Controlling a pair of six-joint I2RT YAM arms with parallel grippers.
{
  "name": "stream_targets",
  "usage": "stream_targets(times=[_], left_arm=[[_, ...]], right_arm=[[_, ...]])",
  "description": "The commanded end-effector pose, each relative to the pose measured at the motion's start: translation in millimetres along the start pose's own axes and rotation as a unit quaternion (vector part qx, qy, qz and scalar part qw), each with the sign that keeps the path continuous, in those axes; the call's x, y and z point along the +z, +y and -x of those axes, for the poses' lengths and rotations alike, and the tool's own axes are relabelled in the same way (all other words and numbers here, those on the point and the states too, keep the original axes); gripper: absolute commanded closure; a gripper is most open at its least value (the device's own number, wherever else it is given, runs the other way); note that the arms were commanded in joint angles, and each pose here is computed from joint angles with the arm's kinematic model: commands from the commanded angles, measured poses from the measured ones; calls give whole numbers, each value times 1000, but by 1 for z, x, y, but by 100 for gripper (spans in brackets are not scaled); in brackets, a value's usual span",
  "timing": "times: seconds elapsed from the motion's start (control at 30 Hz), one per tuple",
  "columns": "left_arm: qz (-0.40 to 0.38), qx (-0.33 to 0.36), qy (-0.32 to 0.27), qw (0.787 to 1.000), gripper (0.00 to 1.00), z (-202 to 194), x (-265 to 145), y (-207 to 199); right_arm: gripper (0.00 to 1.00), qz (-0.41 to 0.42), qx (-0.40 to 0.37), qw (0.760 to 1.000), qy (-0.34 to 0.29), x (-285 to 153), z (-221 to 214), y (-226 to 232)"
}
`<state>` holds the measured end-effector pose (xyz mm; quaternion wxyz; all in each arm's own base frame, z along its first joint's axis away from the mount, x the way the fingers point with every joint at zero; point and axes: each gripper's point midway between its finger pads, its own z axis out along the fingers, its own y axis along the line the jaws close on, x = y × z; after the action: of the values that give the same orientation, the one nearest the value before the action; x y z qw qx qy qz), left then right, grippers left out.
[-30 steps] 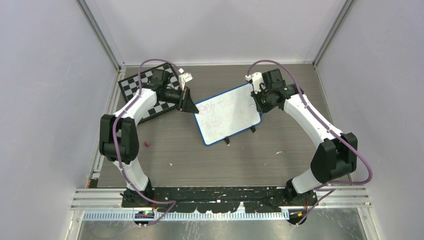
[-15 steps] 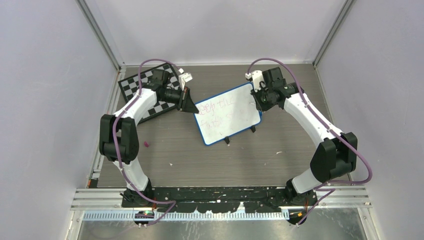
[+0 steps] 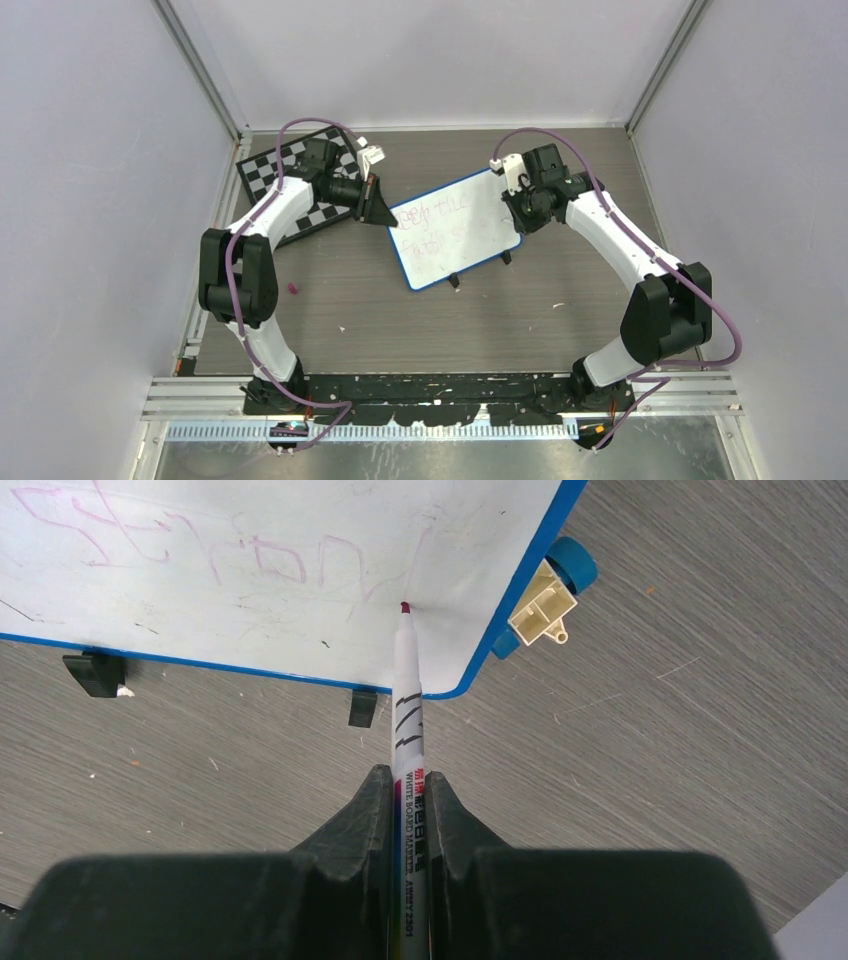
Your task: Write a sentence on the whiteboard
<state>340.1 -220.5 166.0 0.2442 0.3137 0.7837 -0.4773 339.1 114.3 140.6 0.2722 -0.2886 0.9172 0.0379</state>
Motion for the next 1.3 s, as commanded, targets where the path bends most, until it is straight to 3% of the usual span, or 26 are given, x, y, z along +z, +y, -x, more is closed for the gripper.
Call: stream_targets(times=[0.0, 0.6, 1.27], left_arm=[[20, 17, 13, 1000, 100, -3, 6, 11], [21, 19, 11, 1000, 100, -2, 5, 11], [22, 20, 12, 999, 100, -2, 5, 11]], right_arm=[[100, -24, -7, 999, -48, -9, 26, -13], [100, -6, 1, 997, -78, -17, 53, -7], [100, -10, -14, 999, -42, -6, 23, -1]])
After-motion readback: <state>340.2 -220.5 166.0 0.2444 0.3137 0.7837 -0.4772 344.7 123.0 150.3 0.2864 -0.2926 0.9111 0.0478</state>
